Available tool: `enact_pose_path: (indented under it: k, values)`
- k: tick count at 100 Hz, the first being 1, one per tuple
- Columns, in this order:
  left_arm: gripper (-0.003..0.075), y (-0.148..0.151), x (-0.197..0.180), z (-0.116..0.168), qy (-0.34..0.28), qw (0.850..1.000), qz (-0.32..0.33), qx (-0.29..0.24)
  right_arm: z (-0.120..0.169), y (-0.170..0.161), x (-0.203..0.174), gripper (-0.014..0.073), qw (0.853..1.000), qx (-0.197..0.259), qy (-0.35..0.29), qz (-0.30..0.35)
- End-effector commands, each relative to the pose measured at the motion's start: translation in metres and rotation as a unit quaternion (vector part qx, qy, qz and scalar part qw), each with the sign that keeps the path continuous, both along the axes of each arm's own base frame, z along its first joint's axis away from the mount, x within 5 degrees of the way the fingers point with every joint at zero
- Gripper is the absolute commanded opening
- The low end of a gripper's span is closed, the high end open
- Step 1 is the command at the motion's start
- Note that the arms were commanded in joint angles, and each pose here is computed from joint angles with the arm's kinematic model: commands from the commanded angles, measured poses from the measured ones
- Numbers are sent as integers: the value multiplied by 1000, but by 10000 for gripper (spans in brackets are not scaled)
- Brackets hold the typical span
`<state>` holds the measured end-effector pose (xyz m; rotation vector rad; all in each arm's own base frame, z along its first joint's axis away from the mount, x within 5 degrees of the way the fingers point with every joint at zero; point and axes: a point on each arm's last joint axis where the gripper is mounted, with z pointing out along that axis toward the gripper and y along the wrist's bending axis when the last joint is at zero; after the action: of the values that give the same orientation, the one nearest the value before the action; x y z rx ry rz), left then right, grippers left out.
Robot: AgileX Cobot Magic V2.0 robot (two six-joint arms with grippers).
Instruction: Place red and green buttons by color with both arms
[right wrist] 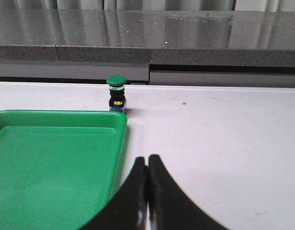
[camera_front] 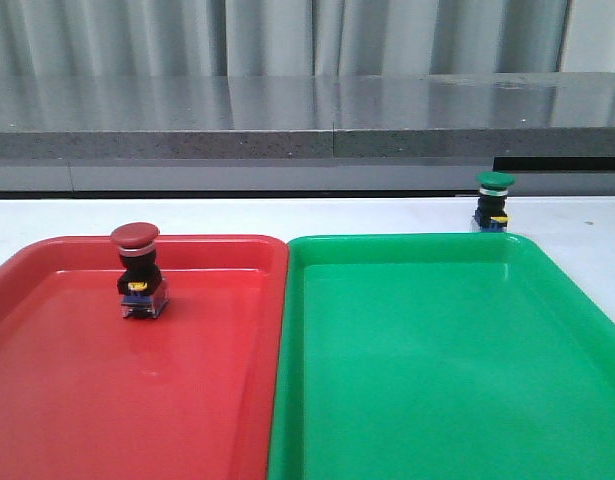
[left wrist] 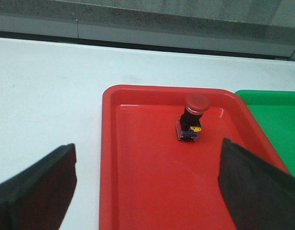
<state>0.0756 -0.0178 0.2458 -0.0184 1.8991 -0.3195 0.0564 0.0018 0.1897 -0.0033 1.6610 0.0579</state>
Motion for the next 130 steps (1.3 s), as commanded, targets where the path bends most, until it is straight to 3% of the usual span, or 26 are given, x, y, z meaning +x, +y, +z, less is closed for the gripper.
enact_pose_path:
  k: [1,14,36,98,115,130]
  values:
    - [553,1,3,16,-54,998,9,-21,14,0,-1,-60,998,1,-56,0]
    - [406,1,3,16,-54,998,9,-21,14,0,-1,-60,998,1,-56,0]
    - [-22,1,3,16,-54,998,9,-21,14,0,-1,-60,998,1,-56,0]
    - [-19,1,3,16,-56,998,9,-19,14,0,-1,-60,998,1,-56,0]
    - [-19,5,2,17,-108,993,14,52,14,0,-1,-60,998,1,-56,0]
    - [-19,11,-9,5,-138,988,46,59,14,0,-1,-60,998,1,-56,0]
